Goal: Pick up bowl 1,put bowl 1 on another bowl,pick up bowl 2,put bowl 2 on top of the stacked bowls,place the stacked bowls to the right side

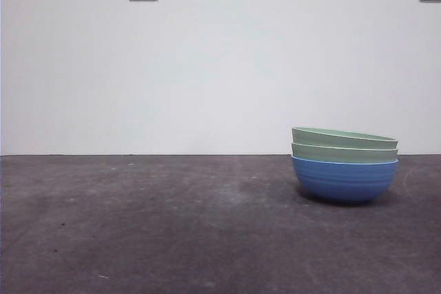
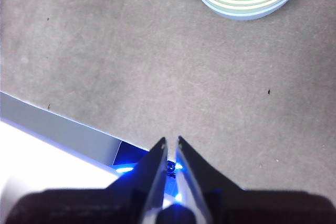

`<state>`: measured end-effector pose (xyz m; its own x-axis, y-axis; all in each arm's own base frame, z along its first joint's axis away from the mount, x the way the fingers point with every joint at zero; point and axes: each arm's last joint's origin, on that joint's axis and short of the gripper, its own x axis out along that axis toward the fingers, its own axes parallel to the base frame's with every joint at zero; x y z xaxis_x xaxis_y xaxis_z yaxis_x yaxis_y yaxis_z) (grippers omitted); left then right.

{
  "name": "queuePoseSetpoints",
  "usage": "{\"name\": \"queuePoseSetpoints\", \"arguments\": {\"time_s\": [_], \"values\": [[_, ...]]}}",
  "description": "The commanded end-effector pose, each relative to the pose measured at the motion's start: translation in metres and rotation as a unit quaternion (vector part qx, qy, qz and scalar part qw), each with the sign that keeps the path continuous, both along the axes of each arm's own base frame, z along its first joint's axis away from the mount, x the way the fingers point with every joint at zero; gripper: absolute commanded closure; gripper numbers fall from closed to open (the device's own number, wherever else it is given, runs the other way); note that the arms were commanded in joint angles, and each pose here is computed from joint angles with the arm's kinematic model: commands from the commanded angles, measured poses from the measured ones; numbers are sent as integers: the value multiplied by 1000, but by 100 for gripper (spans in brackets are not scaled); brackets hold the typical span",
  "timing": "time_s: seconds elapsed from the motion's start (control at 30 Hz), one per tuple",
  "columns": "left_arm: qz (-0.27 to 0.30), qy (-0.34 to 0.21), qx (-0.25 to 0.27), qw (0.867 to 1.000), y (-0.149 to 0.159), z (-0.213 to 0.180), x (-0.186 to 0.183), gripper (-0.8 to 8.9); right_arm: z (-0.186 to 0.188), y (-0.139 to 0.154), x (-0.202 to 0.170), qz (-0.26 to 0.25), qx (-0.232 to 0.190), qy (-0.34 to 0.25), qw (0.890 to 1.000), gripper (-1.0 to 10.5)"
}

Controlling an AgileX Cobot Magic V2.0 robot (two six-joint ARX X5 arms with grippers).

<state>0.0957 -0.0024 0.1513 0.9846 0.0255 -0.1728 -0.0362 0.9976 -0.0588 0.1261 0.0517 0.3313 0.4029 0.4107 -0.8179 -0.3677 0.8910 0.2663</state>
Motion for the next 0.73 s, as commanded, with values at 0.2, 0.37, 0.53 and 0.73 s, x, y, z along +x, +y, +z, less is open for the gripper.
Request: {"name": "queuePoseSetpoints", "arguments": {"time_s": [0.2,0.37,0.53,0.73], "values": [[3,4,-3,1000,0,-4,0,816,12,-11,3,-32,-24,-144,989,915],[3,4,-3,1000,0,-4,0,816,11,-20,-7,-26,58,-284,957,914],[3,4,-3,1000,0,-4,1,816,-23,-34,-15,-92,38,-382,919,915],[4,4,-3,1000,0,-4,0,816,-78,-41,-23,-121,40,-455,882,914]]}}
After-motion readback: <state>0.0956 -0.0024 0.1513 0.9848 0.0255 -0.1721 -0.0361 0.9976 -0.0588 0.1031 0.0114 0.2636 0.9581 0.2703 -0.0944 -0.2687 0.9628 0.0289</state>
